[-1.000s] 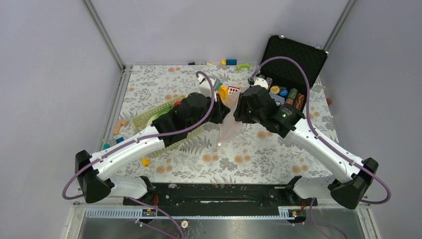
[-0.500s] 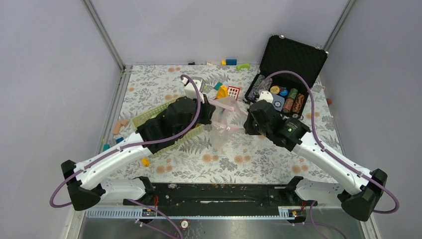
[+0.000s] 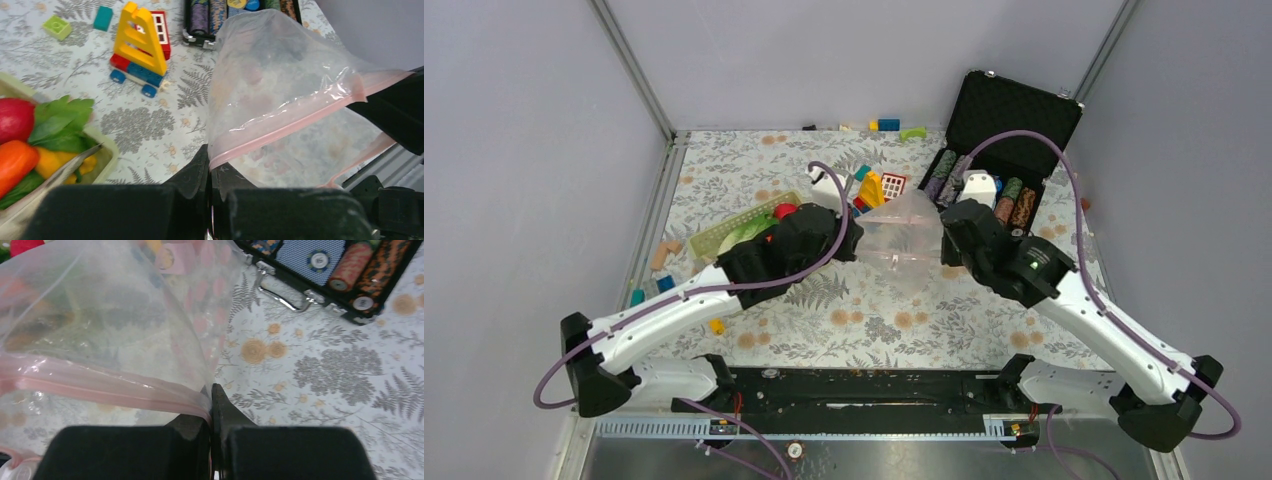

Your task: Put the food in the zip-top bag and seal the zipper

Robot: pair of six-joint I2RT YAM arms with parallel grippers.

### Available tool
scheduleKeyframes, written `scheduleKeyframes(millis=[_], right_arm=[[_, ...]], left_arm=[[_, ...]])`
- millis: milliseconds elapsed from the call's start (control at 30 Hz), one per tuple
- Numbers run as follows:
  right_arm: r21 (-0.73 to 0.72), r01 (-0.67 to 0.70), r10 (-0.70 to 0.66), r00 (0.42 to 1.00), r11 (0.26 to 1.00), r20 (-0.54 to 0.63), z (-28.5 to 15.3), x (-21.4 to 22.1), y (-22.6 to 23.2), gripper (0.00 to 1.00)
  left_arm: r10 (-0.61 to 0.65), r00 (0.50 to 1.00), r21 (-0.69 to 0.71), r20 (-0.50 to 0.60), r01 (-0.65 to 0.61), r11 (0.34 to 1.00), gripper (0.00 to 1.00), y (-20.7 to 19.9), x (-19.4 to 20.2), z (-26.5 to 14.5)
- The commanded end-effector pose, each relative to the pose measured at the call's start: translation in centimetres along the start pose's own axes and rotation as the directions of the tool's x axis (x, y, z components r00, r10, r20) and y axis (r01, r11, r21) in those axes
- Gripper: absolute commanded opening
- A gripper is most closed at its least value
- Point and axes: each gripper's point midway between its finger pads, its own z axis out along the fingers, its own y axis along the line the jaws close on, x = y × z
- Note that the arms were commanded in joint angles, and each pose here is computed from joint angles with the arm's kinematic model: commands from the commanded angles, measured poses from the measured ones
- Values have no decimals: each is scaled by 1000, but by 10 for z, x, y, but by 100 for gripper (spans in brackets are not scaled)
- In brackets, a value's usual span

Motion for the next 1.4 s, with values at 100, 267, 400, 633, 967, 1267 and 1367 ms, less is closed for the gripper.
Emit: scheduleKeyframes(millis=[100, 267, 400, 633, 967, 1267, 1367], right_arm=[[255, 180, -176, 984, 950, -37, -47, 1, -84, 0], [226, 249, -223, 965, 942, -137, -33, 21, -76, 2], [217, 296, -254, 946, 930, -201, -12, 28, -63, 0], [161, 309, -269, 936, 937, -227, 16, 34, -37, 0], [108, 298, -265, 932, 948, -247, 35, 37, -15, 0], [60, 305, -278, 920, 950, -275, 44, 44, -3, 0], [51, 319, -293, 914, 946, -283, 44, 47, -3, 0]], left_arm=[[15, 999, 22, -28, -14, 1000, 0, -12, 3, 37], [17, 992, 206, -126, 9, 979, 0, -49, 31, 53], [11, 988, 292, -156, 35, 956, 13, -63, 43, 52], [13, 990, 364, -142, 40, 930, 88, -68, 37, 27], [-13, 999, 226, -43, 23, 974, 99, -20, 16, -7], [-27, 999, -135, 19, 29, 990, 99, 136, -10, -5], [43, 999, -130, -34, -47, 990, 99, 161, -6, 5]])
